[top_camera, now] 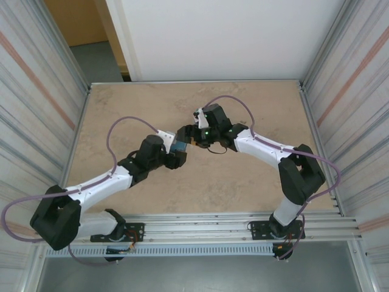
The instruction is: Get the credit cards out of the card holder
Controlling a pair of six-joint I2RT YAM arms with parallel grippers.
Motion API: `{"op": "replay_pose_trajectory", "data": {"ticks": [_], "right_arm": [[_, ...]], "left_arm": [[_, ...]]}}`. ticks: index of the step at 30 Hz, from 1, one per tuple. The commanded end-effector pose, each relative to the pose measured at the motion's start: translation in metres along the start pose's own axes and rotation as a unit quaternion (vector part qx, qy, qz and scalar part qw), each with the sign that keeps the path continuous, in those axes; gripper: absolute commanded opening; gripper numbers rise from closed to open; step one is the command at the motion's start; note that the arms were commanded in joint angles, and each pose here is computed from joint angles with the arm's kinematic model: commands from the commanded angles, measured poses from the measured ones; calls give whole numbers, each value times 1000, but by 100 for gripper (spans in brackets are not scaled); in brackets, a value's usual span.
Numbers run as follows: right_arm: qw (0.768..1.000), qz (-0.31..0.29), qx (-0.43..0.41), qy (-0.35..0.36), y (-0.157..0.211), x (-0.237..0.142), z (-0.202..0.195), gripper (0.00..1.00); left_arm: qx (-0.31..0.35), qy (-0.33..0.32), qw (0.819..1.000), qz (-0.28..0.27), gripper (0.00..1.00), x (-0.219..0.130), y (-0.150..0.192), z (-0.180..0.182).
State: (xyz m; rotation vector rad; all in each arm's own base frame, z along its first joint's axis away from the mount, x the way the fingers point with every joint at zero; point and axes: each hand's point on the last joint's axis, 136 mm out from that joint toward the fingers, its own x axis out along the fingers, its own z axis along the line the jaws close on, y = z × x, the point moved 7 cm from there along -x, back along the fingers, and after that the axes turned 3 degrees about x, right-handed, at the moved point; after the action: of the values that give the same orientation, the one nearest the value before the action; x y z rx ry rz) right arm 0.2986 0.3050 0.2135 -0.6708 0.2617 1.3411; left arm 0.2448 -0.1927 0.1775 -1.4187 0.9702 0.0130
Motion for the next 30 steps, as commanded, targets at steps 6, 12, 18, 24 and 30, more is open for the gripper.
{"op": "replay_pose_trajectory", "data": {"ticks": [6, 12, 18, 24, 30], "right_arm": [[1000, -5, -3, -17, -1, -1, 16, 69], [1000, -12, -11, -14, 0, -6, 17, 41], [999, -29, -31, -9, -4, -18, 22, 16], [997, -51, -48, -14, -11, -41, 20, 10], [996, -61, -53, -29, -21, -74, 10, 10]], "left_arm": [[23, 28, 996, -80, 72, -20, -25, -10], [21, 33, 996, -81, 73, -20, -27, -12], [18, 45, 995, -82, 95, -26, -28, -15], [-14, 53, 993, -105, 99, -46, -22, -14], [-97, 56, 990, -83, 99, -53, -28, 4]]}}
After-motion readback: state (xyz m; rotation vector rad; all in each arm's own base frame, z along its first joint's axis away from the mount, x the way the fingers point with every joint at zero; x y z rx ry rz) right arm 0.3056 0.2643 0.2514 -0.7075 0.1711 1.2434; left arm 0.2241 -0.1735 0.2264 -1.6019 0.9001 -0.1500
